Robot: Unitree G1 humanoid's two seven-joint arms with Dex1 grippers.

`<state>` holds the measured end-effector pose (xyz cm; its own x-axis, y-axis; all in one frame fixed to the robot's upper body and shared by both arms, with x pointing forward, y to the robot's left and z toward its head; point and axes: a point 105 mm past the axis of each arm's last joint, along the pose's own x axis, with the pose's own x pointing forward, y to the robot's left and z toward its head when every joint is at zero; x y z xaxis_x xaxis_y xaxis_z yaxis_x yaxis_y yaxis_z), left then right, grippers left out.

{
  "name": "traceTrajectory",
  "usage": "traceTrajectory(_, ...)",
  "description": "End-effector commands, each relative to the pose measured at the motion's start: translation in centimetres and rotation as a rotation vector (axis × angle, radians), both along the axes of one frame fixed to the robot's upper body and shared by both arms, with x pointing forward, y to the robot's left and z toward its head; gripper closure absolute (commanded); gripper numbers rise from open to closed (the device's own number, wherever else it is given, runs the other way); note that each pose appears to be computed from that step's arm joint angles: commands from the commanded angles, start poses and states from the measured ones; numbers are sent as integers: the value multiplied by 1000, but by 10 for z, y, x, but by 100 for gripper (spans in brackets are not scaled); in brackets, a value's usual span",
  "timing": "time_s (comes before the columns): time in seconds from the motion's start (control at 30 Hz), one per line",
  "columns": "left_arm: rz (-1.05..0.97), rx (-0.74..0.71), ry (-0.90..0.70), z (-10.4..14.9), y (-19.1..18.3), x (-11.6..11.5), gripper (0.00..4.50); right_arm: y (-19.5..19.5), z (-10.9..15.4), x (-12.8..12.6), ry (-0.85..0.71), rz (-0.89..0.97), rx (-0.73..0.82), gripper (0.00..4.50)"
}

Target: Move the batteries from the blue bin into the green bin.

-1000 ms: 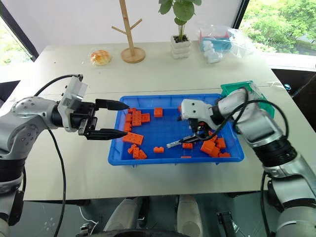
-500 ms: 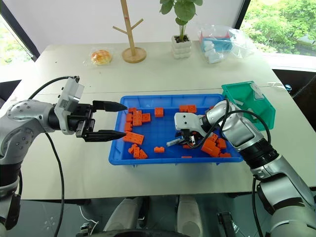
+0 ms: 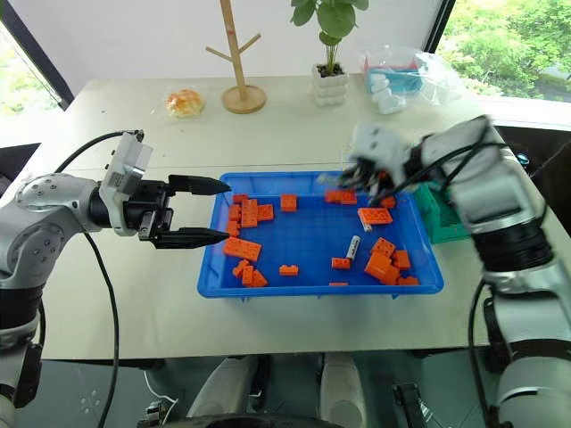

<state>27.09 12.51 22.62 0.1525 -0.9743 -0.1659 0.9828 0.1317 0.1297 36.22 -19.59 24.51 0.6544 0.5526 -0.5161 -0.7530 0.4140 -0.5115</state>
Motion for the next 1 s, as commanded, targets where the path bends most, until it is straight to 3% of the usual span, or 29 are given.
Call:
traceTrajectory(0.03, -29, -7, -48, 8, -5, -1, 0, -53, 15, 1, -71, -204, -1, 441)
traceTrajectory(0.17, -42, -12, -45, 7, -7, 0, 0, -106, 8, -11, -70, -379, -57, 441)
traceTrajectory(0.4, -60, -13, -49, 10, -10, 3, 0, -149, -9, -17, -69, -545, -88, 441)
traceTrajectory(0.63, -64, -14, -54, 12, -11, 4, 0, -140, -7, -10, -105, -525, -45, 82)
traceTrajectory(0.7, -63, -12, -55, 12, -10, 4, 0, -126, 0, -10, -115, -454, -26, 82)
traceTrajectory(0.83, -59, -7, -55, 12, -8, 4, 0, -71, 13, -15, -106, -127, -28, 82)
traceTrajectory(1.0, -53, -13, -64, 14, -10, 5, 0, -10, -1, -24, -22, 272, -194, 82)
